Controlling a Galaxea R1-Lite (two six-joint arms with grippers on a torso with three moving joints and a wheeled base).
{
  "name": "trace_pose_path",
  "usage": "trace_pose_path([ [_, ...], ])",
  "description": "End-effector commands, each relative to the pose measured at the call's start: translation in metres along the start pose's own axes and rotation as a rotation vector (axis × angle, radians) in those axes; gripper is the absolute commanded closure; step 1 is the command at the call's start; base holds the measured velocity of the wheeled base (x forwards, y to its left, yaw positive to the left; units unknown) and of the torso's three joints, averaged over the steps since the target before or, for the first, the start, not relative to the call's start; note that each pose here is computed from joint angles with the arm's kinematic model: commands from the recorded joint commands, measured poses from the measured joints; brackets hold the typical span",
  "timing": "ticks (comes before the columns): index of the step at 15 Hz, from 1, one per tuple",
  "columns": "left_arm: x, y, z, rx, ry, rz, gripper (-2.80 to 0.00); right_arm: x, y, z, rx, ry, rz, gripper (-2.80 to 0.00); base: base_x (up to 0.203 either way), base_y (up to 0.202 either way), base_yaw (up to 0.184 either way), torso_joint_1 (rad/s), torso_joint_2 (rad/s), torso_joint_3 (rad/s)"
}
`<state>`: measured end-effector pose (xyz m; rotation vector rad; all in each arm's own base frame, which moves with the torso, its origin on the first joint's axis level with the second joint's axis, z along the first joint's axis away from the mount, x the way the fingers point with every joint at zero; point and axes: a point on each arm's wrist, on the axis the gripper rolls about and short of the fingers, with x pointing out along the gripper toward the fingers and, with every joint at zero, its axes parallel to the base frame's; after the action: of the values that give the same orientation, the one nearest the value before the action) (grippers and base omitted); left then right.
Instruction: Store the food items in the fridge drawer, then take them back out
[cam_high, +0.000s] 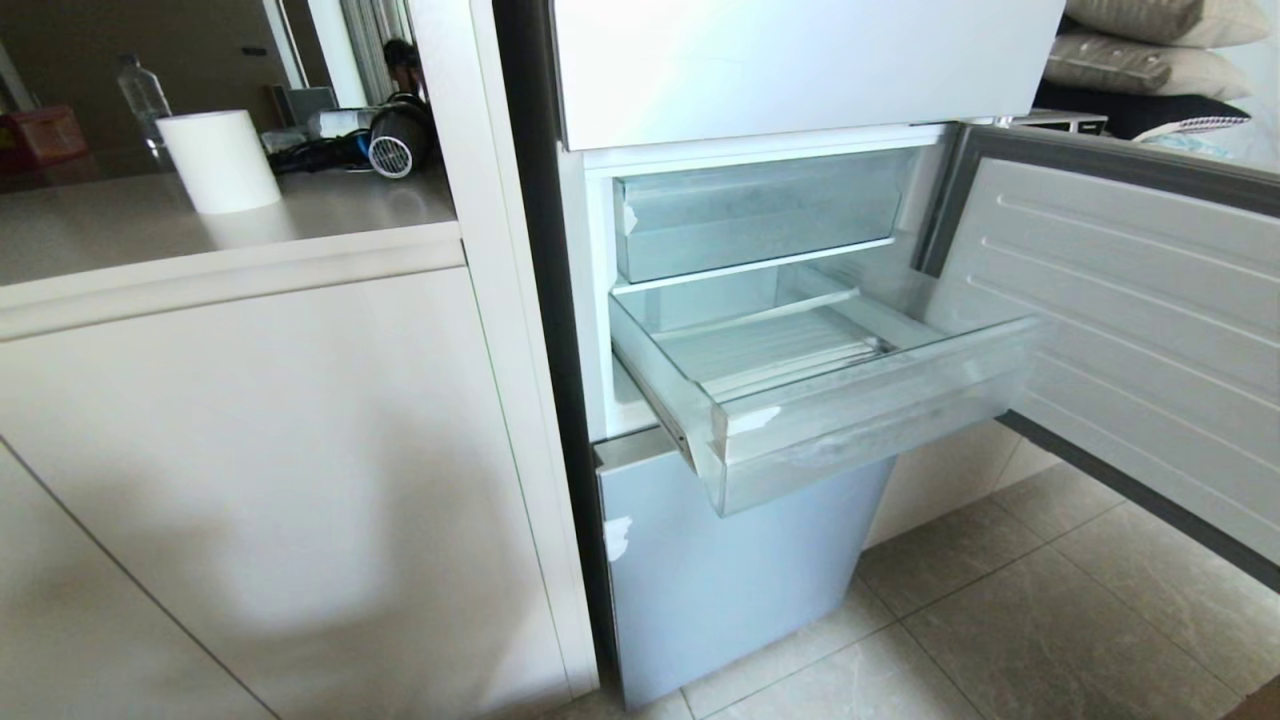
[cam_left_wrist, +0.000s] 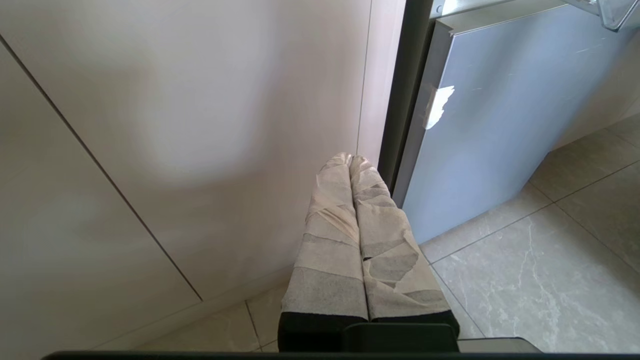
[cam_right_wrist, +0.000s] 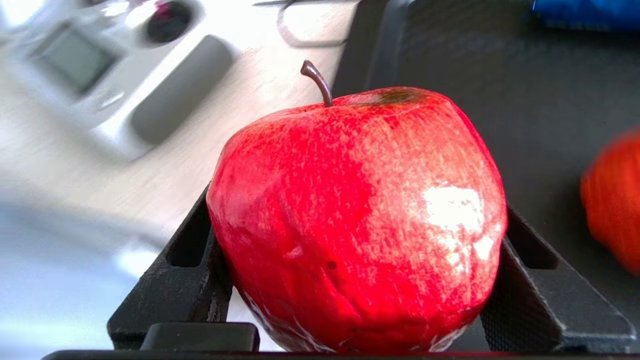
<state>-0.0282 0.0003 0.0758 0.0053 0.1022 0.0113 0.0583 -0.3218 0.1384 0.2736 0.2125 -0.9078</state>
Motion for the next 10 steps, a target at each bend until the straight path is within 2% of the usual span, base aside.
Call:
trace_pose_path([
  [1, 0.000, 0.000, 0.000, 0.000, 0.002, 0.001, 0.00, -0.047, 0.025, 0.007, -0.027, -0.050, 0.003, 0.00, 0.000, 0.000, 0.000, 0.000, 0.00, 0.000],
  [5, 0.000, 0.000, 0.000, 0.000, 0.001, 0.001, 0.00, -0.100, 0.058, -0.009, -0.043, -0.071, 0.026, 0.00, 0.000, 0.000, 0.000, 0.000, 0.00, 0.000],
  [7, 0.000, 0.000, 0.000, 0.000, 0.001, 0.001, 0.00, -0.115, 0.076, -0.021, -0.051, -0.061, 0.072, 0.00, 0.000, 0.000, 0.000, 0.000, 0.00, 0.000],
  [10, 0.000, 0.000, 0.000, 0.000, 0.002, 0.001, 0.00, -0.120, 0.079, -0.024, -0.056, -0.065, 0.079, 0.00, 0.000, 0.000, 0.000, 0.000, 0.00, 0.000],
])
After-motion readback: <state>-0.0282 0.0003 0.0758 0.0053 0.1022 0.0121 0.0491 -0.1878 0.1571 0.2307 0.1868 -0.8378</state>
